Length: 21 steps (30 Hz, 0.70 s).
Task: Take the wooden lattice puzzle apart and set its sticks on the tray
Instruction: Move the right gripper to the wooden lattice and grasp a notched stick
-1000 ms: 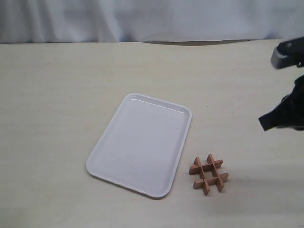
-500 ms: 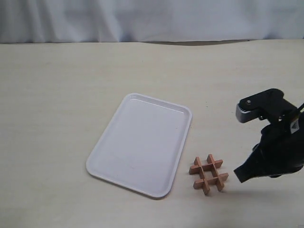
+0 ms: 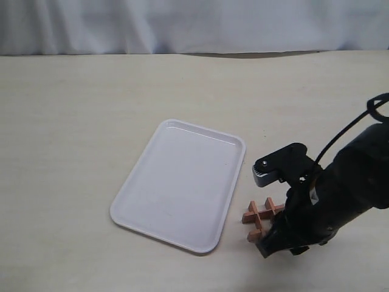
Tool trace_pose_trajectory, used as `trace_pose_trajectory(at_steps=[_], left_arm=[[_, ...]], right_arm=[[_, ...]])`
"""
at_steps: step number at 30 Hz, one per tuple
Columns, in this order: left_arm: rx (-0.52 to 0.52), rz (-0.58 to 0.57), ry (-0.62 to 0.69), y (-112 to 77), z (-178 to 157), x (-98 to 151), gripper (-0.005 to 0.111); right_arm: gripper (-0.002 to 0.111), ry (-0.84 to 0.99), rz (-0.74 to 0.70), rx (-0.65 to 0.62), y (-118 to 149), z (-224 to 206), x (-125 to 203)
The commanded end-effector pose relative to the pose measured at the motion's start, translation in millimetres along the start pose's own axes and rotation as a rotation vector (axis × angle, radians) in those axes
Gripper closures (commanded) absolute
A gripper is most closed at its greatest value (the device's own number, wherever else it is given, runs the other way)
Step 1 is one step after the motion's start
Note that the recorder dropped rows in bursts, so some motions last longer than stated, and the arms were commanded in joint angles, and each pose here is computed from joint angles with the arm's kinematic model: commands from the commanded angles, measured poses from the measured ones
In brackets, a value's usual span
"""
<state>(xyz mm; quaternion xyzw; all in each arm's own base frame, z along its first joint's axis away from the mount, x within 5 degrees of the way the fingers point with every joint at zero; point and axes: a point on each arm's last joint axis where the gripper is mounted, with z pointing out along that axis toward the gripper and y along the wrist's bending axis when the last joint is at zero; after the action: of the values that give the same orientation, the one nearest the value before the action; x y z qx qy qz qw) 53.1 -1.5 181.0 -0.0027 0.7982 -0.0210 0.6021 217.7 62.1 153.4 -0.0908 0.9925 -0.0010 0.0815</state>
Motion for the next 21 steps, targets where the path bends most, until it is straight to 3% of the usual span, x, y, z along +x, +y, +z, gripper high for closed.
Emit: trace_pose_trajectory(at_steps=[1, 7, 16, 21], left_arm=[[0.000, 0.001, -0.006, 0.1, 0, 0, 0.107], [0.000, 0.001, -0.006, 0.1, 0, 0, 0.107], [0.000, 0.001, -0.006, 0.1, 0, 0, 0.107], [0.000, 0.001, -0.006, 0.1, 0, 0, 0.107]], right_arm=[[0.062, 0.019, 0.010, 0.000, 1, 13, -2], [0.063, 0.030, 0.028, -0.010, 3, 22, -4], [0.104, 0.024, 0.035, -0.013, 4, 28, -6], [0.104, 0.022, 0.037, -0.013, 4, 27, -6]])
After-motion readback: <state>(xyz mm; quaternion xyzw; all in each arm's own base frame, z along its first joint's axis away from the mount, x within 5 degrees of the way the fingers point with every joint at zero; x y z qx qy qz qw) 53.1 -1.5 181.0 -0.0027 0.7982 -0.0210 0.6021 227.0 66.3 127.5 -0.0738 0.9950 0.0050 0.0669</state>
